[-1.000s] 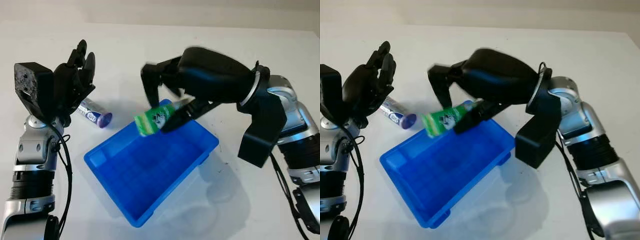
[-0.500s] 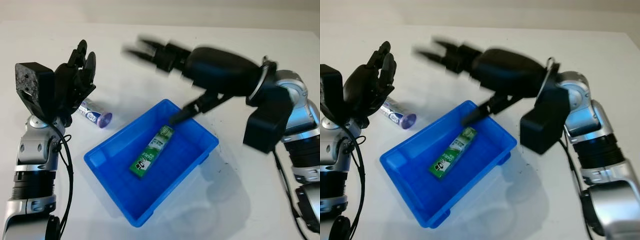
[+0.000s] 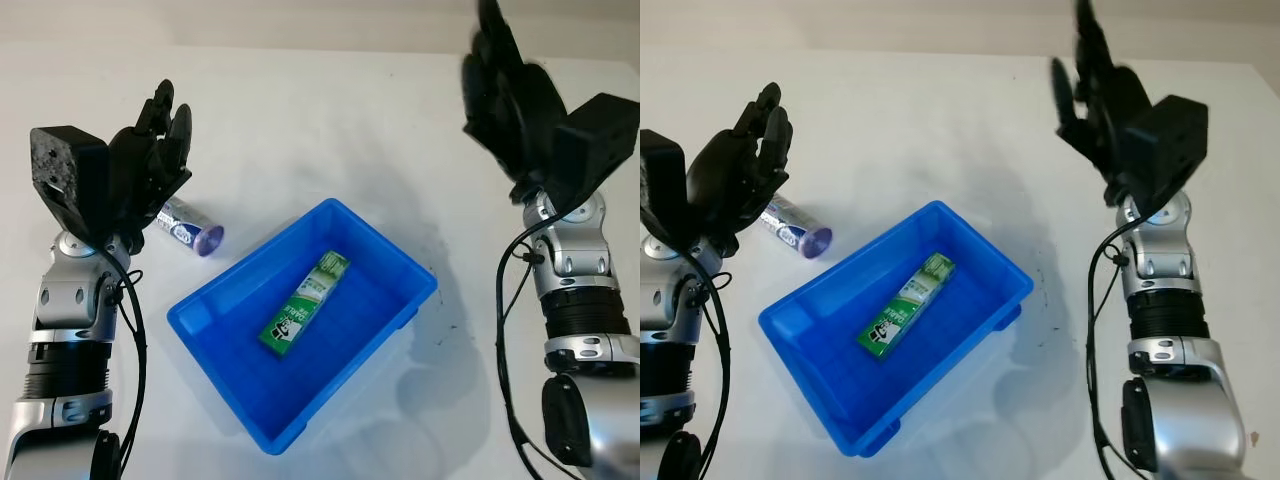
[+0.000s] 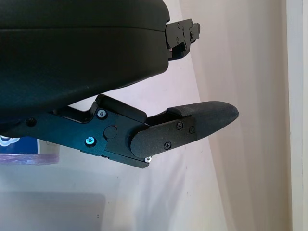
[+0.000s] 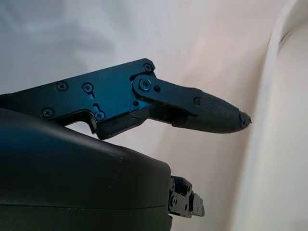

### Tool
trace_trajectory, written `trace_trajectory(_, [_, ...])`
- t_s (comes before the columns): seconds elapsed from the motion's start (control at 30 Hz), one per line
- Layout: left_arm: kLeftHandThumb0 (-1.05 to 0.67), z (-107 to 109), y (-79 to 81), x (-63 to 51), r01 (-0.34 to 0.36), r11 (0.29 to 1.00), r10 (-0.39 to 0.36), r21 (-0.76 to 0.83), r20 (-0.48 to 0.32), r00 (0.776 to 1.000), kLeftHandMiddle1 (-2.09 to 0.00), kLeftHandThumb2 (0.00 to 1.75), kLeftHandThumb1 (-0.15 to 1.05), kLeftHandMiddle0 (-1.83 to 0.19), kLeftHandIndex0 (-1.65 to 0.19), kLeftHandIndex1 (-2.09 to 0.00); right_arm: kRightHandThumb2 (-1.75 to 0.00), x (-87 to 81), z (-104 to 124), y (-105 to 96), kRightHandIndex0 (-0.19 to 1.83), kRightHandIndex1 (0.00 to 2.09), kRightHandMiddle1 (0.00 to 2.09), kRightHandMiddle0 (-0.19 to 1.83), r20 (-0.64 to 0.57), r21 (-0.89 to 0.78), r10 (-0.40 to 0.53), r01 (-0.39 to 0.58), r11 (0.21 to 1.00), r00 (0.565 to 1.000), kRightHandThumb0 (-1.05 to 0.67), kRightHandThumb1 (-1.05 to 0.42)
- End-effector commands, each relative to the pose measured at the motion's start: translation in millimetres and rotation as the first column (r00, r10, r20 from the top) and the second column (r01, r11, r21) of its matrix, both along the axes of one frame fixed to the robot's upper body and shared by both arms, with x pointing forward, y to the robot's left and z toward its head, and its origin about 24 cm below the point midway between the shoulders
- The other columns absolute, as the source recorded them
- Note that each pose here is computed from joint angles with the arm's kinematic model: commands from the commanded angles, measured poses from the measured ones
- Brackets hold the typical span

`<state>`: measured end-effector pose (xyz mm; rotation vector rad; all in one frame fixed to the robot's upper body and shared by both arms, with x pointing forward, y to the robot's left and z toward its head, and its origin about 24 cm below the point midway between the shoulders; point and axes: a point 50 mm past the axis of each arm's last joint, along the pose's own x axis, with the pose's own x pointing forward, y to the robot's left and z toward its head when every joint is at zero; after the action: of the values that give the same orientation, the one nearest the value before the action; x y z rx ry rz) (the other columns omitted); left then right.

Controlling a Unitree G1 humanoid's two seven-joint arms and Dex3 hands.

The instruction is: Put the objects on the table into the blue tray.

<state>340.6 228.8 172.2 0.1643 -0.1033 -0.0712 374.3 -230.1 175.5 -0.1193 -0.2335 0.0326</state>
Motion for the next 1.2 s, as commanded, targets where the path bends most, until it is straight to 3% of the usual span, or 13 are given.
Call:
trace_trajectory(0.0, [-0.79,3,3.4,-0.7,-0.007,1.0,0.007,0.009,0.008,1.0,-0.06,0.67,1.05,0.17,0.17,-0.06,-0.75,-3.0,-1,-2,-0.19,0.0,0.0,-0.19,-0.001,0.032,-0.014,0.014,0.999,1.0,-0.74,-1.05])
trace_trajectory(0.4, [-0.76,13,8.9,0.2,-0.009,0.997,0.007,0.072,0.02,1.0,-0.06,0.68,1.05,0.15,0.15,-0.06,-0.77,-11.8,-11,10,-0.19,0.0,0.0,-0.19,-0.012,0.032,-0.017,0.018,0.999,1.0,-0.69,-1.05])
trace_trajectory(0.47, [-0.74,19,15.2,1.7,0.0,0.991,-0.006,0.137,0.04,0.999,-0.07,0.66,1.05,0.12,0.14,-0.07,-0.77,-12.2,-11,11,-0.19,0.0,0.0,-0.19,-0.013,0.036,-0.013,0.014,0.999,1.0,-0.7,-1.05])
trace_trajectory(0.57, [-0.76,38,31.1,4.2,0.036,0.933,-0.062,0.358,0.064,0.996,-0.06,0.46,1.05,0.11,0.09,-0.08,-0.77,-13.2,-10,11,-0.19,0.0,0.0,-0.19,0.001,0.031,0.001,-0.001,1.0,1.0,-0.7,-1.05])
trace_trajectory(0.6, [-0.78,46,37.0,4.8,0.061,0.9,-0.095,0.432,0.056,0.994,-0.04,0.26,1.03,0.16,0.12,-0.06,-0.77,-13.5,-9,11,-0.19,0.0,0.0,-0.19,0.008,0.024,0.004,-0.004,1.0,1.0,-0.7,-1.05])
trace_trajectory(0.67, [-0.84,63,46.7,5.1,0.076,0.815,-0.119,0.574,0.036,0.992,-0.02,0.1,0.98,0.18,0.13,-0.06,-0.77,-13.4,-8,11,-0.19,0.0,0.0,-0.19,0.017,0.011,0.002,-0.003,1.0,1.0,-0.71,-1.05])
trace_trajectory(0.77, [-0.83,83,56.0,4.3,0.084,0.652,-0.104,0.754,-0.022,0.994,-0.04,0.03,0.87,0.17,0.15,-0.05,-0.77,-12.9,-9,10,-0.19,0.0,0.0,-0.19,0.017,0.007,0.009,-0.009,1.0,1.0,-0.71,-1.05])
trace_trajectory(0.87, [-0.6,95,56.2,-2.1,0.114,0.491,-0.141,0.864,-0.05,0.989,-0.05,0.02,0.8,0.15,0.14,-0.06,-0.77,-12.3,-11,10,-0.19,0.0,0.0,-0.19,0.016,0.013,0.008,-0.008,1.0,1.0,-0.71,-1.05])
trace_trajectory(1.07, [-0.64,80,47.5,-2.5,0.198,0.232,-0.164,0.953,-0.162,0.973,-0.06,0.05,0.82,0.15,0.12,-0.06,-0.76,-8.9,-13,11,-0.19,0.0,0.0,-0.19,0.005,0.01,0.02,-0.02,1.0,1.0,-0.72,-1.05])
trace_trajectory(1.17, [-0.61,70,45.5,-0.9,0.22,0.167,-0.188,0.961,-0.188,0.964,-0.08,0.06,0.83,0.1,0.09,-0.08,-0.76,-7.7,-13,13,-0.19,0.0,0.0,-0.19,0.005,0.016,0.027,-0.027,0.999,1.0,-0.72,-1.05])
